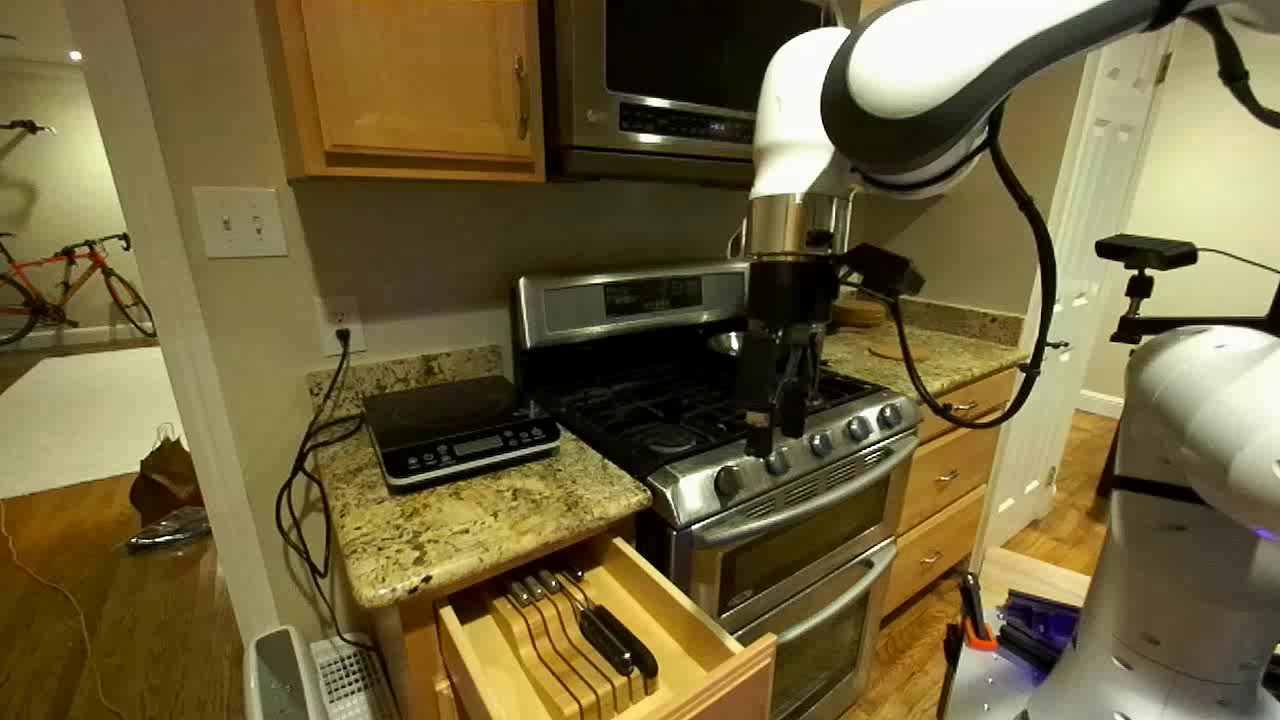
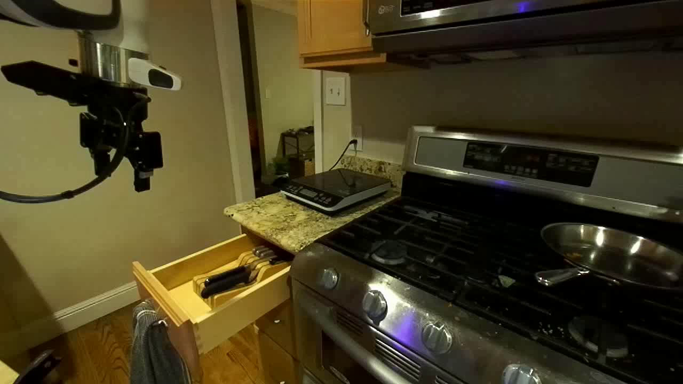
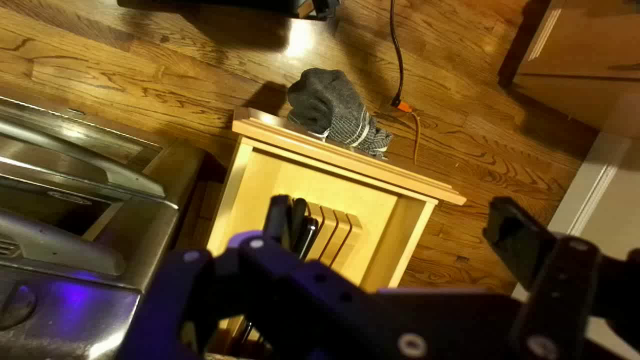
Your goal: Slide close the drawer on the left
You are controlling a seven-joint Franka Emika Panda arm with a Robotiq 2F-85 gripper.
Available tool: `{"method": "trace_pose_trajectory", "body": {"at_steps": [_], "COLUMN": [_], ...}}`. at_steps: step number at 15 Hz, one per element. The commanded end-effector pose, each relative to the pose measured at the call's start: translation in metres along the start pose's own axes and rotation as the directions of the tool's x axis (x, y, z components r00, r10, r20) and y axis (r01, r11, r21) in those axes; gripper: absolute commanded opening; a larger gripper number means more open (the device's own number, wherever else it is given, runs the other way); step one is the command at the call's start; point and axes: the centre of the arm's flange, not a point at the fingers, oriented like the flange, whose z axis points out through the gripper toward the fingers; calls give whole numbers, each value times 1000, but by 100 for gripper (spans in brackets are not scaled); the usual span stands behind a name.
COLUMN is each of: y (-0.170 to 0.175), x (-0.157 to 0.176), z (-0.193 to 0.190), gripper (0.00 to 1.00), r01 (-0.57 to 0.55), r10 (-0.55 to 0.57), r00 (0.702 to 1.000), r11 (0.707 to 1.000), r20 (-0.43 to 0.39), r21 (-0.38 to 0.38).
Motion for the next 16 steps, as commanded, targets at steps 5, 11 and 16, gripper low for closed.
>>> {"method": "trace_pose_trajectory", "body": {"at_steps": [5,11,16], "y": [0,-18,-58], "x": [0,12,30], "z": [0,29,83], "gripper": [100,100,100], "r01": [0,81,242], "r10": [0,-81,-244], "r00": [1000,997,969], "r11": [1000,996,967], "r20": [-1,2,-20], "r21": [0,-30,-79]}}
